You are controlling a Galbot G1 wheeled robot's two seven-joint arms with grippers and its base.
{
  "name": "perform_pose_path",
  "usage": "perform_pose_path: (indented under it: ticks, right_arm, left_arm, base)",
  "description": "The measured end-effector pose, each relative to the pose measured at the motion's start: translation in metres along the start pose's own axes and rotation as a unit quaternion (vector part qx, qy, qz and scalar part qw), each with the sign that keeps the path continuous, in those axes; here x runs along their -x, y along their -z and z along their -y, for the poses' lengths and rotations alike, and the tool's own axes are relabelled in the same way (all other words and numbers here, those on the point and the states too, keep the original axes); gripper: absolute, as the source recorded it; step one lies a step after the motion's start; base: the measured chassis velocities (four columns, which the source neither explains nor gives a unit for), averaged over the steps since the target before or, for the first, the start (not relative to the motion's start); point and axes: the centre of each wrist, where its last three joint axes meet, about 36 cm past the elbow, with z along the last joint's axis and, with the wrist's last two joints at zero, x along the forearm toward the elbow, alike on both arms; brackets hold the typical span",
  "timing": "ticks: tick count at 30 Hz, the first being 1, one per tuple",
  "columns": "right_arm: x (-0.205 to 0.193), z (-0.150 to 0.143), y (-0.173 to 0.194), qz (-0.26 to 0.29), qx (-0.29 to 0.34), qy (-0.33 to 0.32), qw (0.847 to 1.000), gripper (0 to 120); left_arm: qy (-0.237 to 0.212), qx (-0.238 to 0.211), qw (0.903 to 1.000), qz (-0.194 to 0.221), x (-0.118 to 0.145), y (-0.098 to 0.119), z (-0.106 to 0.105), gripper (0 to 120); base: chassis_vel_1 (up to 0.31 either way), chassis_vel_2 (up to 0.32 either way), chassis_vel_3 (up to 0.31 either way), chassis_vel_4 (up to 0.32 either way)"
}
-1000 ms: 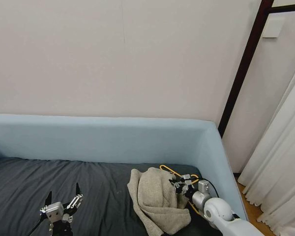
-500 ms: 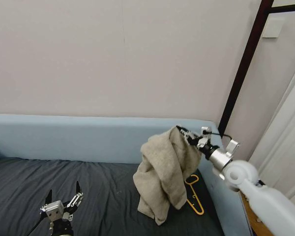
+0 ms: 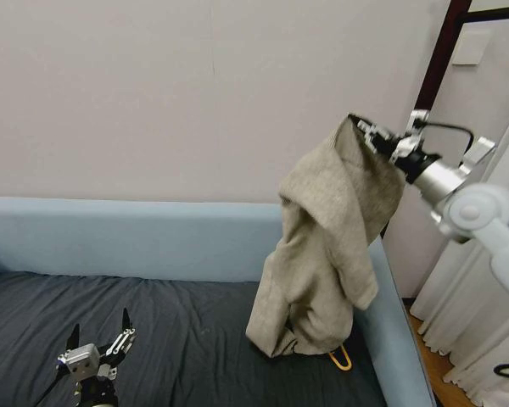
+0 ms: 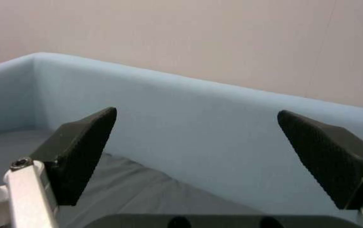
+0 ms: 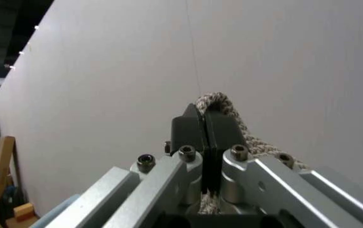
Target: Pick up the clothes from the sofa and hang them on the clothes hanger.
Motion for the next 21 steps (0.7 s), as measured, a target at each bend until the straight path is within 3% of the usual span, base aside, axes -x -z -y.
perform_pose_path:
  ticks: [3,6,10,11,14,15,16,20,21]
  right_arm:
    - [0.015,-0.013,0.029,0.010,-0.020,0.021,1.000,0]
    - [0.016,-0.024,0.029,0.004,-0.032,0.036,0.999,0]
    - [-0.007,-0.048,-0.036,-0.056,-0.042,0.066,0.995,0]
    - [-0.007,-0.048,-0.036,-0.056,-0.042,0.066,0.995,0]
    - [-0.053,-0.069,-0.154,-0.149,-0.013,0.075,0.986,0]
    - [-0.064,-0.075,-0.179,-0.166,-0.003,0.076,0.983,0]
    - [-0.064,-0.075,-0.179,-0.166,-0.003,0.076,0.983,0]
    - [-0.133,-0.125,-0.317,-0.259,0.052,0.087,0.960,0]
    - [-0.133,-0.125,-0.317,-0.259,0.052,0.087,0.960,0]
  left_arm:
    - [0.003,-0.002,1.0000,0.000,0.001,0.001,-0.003,100]
    - [0.006,-0.002,1.0000,0.001,0.004,0.002,-0.007,100]
    - [0.010,0.002,0.9999,-0.003,0.007,-0.004,-0.012,100]
    - [0.010,0.002,0.9999,-0.003,0.007,-0.004,-0.012,100]
    - [0.011,0.011,0.9998,-0.010,0.010,-0.011,-0.017,100]
    - [0.012,0.013,0.9998,-0.010,0.010,-0.012,-0.018,100]
    - [0.012,0.013,0.9998,-0.010,0.010,-0.012,-0.018,100]
    - [0.019,0.032,0.9992,-0.014,0.020,-0.020,-0.034,100]
    - [0.019,0.032,0.9992,-0.014,0.020,-0.020,-0.034,100]
  base:
    - [0.000,0.000,0.000,0.000]
    - [0.000,0.000,0.000,0.000]
    - [0.000,0.000,0.000,0.000]
    - [0.000,0.000,0.000,0.000]
    - [0.000,0.000,0.000,0.000]
    - [0.000,0.000,0.000,0.000]
    - [0.000,0.000,0.000,0.000]
    - [0.000,0.000,0.000,0.000]
    - [0.000,0.000,0.000,0.000]
